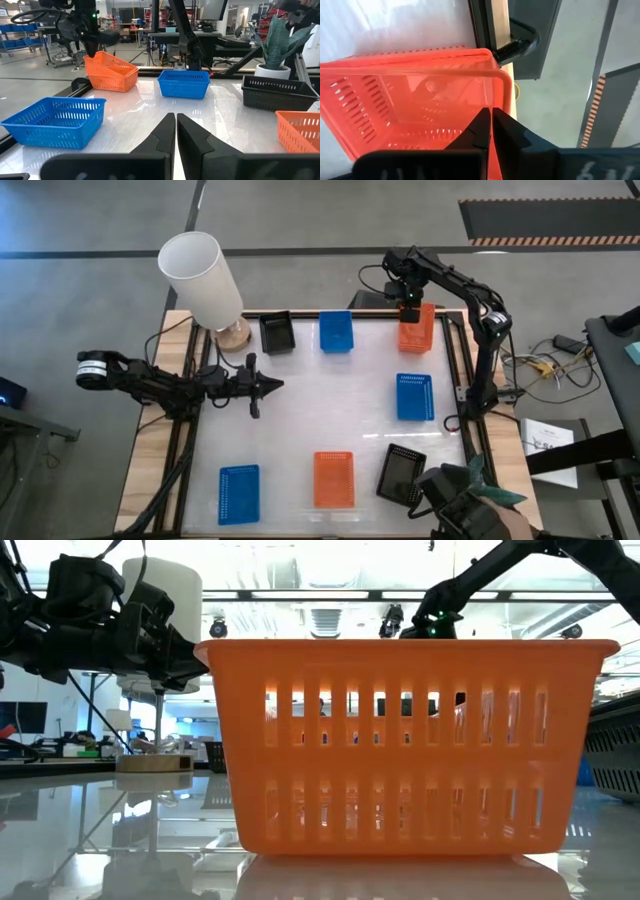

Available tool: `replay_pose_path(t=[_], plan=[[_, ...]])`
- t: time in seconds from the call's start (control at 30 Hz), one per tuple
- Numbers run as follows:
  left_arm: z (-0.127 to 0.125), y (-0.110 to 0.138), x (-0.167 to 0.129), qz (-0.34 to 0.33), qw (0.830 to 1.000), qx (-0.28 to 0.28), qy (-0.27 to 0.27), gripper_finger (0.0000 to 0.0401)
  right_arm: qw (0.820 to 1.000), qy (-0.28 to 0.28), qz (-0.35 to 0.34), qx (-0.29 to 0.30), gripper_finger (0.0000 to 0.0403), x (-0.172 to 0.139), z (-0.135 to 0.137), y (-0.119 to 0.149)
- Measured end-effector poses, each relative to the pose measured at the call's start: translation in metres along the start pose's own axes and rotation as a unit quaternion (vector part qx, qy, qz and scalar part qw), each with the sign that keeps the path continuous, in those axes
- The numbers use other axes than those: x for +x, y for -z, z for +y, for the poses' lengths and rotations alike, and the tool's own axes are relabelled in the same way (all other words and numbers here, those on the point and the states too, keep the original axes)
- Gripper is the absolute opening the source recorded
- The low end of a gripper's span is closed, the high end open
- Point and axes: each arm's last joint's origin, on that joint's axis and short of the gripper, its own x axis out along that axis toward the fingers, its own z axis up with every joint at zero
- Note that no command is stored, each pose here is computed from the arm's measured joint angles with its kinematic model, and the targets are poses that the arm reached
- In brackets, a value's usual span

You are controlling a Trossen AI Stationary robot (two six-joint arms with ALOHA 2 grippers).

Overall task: Stack baskets by color
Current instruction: Stack the middle left orange bin on top of the top right orange bin

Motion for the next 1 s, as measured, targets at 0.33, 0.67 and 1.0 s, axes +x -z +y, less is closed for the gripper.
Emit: replay_pose_path(t=[0.33,0.67,1.0], plan=[[0.0,0.0,0.0,0.0,1.0,0.0,0.0,0.0,0.993,0.015,-0.021,0.112,0.0074,-0.038,0.0,0.005],[0.0,0.0,0.0,0.0,1.0,0.0,-0.001,0.0,0.929,-0.025,-0.126,0.348,0.0023,-0.066,0.034,0.013],[0.0,0.0,0.0,-0.001,1.0,0.0,-0.001,0.0,0.841,0.039,-0.227,0.49,0.0072,-0.052,0.106,0.023]])
